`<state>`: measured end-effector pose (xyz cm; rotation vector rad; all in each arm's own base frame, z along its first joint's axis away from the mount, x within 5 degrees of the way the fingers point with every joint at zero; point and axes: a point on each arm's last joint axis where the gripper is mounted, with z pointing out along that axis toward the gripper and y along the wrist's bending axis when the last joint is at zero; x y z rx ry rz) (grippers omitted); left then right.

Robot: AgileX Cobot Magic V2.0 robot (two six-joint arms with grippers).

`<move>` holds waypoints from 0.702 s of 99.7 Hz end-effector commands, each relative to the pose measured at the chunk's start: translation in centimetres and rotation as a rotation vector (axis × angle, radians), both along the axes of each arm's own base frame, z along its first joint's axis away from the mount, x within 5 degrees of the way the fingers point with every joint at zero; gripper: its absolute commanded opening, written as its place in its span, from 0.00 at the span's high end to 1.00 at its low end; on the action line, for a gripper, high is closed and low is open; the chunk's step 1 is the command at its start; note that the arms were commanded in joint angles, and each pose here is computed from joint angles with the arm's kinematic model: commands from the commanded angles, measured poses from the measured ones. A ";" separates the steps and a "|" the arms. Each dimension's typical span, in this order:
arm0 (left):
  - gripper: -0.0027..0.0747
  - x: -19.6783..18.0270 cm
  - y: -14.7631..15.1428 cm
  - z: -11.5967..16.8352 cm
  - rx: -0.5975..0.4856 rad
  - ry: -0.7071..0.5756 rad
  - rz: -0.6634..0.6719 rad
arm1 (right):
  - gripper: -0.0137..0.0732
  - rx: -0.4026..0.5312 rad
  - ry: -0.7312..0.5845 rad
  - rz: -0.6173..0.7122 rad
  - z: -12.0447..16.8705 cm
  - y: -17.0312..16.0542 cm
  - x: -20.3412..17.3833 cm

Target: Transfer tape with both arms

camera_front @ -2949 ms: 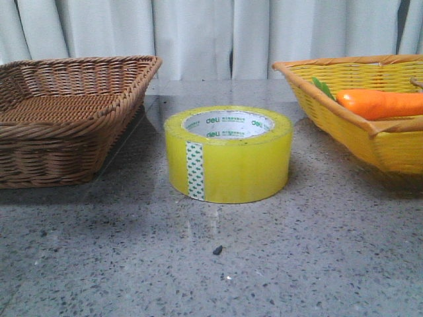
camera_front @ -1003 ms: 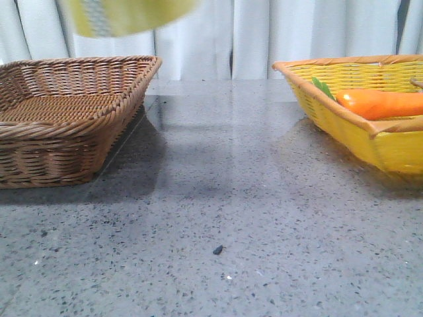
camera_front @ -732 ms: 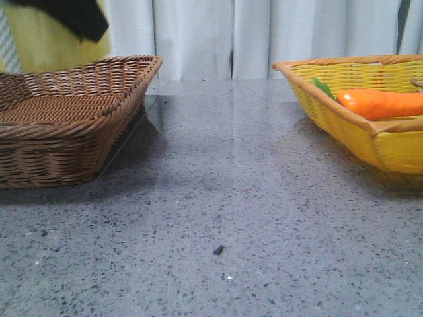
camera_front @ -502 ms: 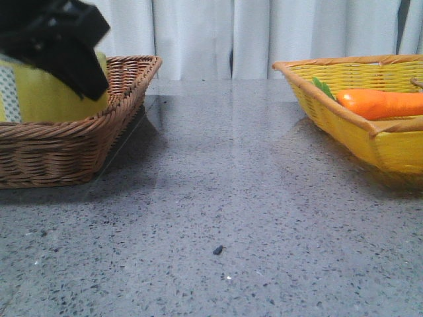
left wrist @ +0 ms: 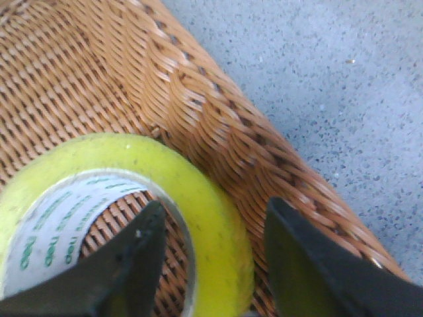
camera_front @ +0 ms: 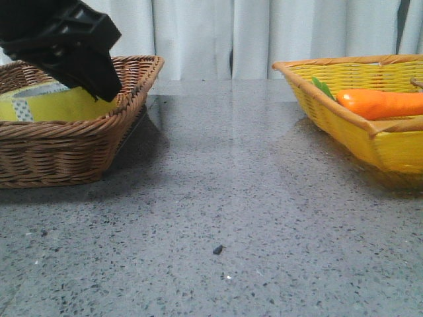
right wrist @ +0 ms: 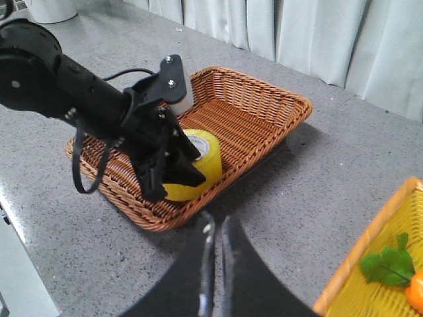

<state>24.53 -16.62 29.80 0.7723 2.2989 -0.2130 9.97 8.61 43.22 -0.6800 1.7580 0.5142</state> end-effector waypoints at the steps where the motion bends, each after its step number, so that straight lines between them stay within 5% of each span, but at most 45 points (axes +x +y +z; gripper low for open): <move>1: 0.55 -0.7 0.4 3.4 -0.084 -0.118 -0.003 | 0.92 0.044 -0.104 -0.022 1.0 -0.8 -0.7; 16: 0.63 -2.6 1.6 6.2 -0.157 -0.192 0.000 | 0.92 0.021 -0.124 -0.035 -0.8 -1.8 -1.6; 39: 0.99 -6.2 4.0 9.4 -0.266 -0.314 -0.001 | 0.92 0.074 -0.215 -0.052 -4.1 -3.0 -3.0; 70: 0.99 -12.5 8.2 7.7 -0.431 -0.484 -0.001 | 0.92 0.124 -0.342 -0.069 -8.2 -4.4 -4.4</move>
